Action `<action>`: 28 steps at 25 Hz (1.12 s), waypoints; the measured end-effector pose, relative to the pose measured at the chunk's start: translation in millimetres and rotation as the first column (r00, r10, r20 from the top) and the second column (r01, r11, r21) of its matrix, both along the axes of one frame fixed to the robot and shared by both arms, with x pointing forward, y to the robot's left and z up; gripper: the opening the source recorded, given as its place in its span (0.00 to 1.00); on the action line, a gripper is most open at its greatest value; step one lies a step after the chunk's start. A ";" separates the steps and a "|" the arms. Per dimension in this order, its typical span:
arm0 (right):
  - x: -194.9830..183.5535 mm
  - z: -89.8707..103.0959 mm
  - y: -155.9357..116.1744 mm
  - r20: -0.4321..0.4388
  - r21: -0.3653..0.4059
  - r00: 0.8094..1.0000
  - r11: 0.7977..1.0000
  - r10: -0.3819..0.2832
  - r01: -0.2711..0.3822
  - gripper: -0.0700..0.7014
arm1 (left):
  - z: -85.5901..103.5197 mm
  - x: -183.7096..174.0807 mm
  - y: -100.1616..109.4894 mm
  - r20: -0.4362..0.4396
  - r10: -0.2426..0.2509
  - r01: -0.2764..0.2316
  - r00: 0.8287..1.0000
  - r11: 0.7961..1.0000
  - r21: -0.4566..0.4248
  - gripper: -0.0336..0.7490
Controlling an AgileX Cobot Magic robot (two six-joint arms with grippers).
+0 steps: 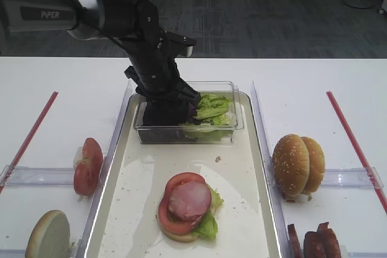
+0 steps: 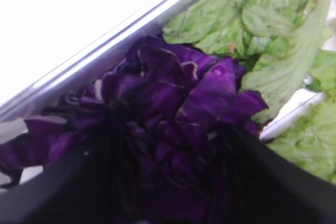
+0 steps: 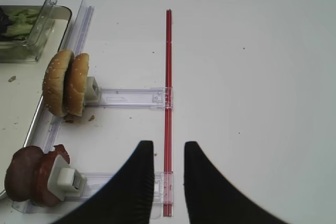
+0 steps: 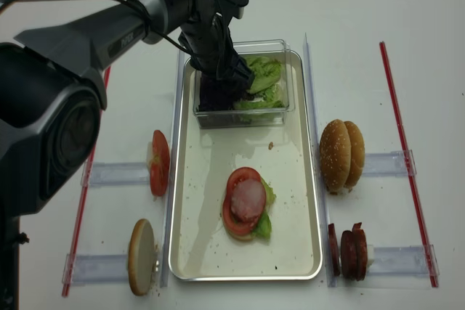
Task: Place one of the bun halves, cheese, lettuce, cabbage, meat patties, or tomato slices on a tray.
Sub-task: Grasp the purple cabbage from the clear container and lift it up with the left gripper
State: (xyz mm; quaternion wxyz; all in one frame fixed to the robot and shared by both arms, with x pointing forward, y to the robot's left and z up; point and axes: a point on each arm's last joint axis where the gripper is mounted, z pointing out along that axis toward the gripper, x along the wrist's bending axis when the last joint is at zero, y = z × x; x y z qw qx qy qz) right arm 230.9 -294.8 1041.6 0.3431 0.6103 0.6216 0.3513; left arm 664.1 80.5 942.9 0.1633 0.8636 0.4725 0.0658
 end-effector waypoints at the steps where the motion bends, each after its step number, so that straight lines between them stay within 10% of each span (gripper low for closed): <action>1: 0.0 0.0 0.0 0.000 0.000 1.000 1.000 0.000 0.000 0.34 | 0.5 0.3 -0.1 0.002 0.000 0.000 1.000 1.000 -0.001 0.58; 28: 0.0 0.0 0.0 0.000 0.000 1.000 1.000 0.000 0.000 0.34 | -3.3 2.9 1.9 0.012 -0.016 0.016 1.000 0.999 0.040 0.21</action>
